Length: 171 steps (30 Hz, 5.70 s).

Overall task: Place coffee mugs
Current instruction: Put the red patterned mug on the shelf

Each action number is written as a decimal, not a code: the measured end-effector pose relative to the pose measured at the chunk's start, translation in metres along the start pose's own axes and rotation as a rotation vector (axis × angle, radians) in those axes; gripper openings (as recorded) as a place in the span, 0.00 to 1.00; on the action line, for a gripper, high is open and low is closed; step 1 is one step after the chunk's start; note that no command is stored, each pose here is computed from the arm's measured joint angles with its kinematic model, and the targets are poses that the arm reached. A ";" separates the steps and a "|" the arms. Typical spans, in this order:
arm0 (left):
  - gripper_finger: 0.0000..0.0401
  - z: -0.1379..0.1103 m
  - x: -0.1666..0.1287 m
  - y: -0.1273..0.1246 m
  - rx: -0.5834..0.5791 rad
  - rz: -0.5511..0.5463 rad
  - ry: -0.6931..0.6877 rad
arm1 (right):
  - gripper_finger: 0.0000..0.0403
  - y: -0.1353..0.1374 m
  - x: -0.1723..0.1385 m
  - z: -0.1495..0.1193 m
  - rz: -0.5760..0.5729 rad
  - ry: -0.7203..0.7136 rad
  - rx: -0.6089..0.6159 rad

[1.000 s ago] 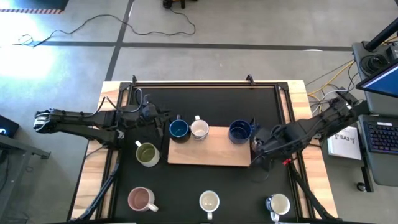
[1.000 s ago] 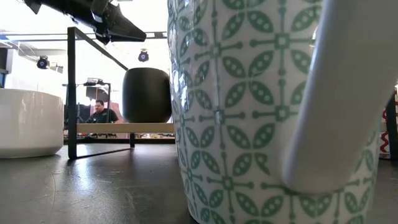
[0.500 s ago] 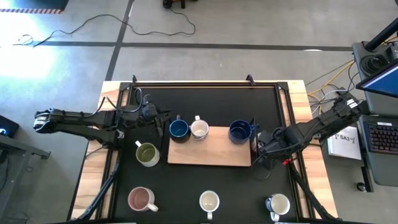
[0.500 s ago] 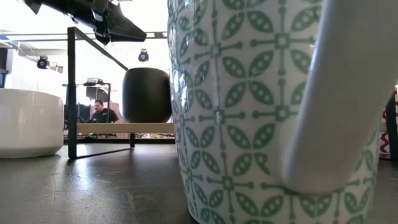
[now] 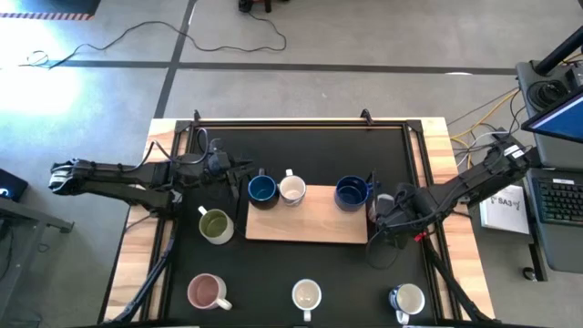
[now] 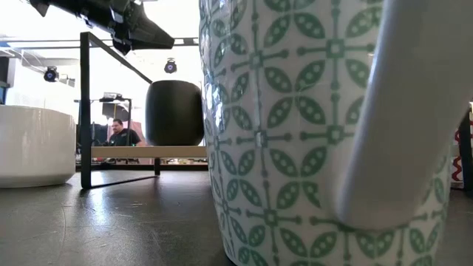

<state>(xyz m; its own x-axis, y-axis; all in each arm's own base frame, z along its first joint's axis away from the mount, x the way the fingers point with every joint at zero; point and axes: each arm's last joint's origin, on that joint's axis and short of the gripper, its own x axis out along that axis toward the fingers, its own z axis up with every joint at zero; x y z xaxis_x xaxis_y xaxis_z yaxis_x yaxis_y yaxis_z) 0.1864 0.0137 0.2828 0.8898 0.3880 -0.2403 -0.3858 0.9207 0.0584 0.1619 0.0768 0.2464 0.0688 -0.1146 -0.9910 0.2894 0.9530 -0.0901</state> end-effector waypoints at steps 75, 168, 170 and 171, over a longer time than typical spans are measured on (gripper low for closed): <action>0.24 0.000 0.000 0.000 0.003 0.003 -0.004 | 0.03 -0.070 -0.012 0.022 -0.292 -0.012 0.250; 0.24 -0.002 0.000 0.000 0.005 -0.002 0.022 | 0.03 -0.019 -0.013 0.203 0.125 -0.193 -0.563; 0.24 -0.003 0.000 0.000 0.006 -0.002 0.024 | 0.03 -0.019 -0.012 0.204 0.125 -0.192 -0.568; 0.24 -0.003 0.000 0.000 0.006 -0.002 0.024 | 0.03 -0.019 -0.012 0.204 0.125 -0.192 -0.568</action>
<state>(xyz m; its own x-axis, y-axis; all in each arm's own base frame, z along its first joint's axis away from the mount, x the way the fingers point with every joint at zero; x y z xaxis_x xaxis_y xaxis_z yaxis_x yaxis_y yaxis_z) 0.1857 0.0136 0.2802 0.8843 0.3851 -0.2639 -0.3823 0.9218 0.0640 0.3503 0.0026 0.2799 0.2558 0.0095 -0.9667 -0.2824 0.9571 -0.0653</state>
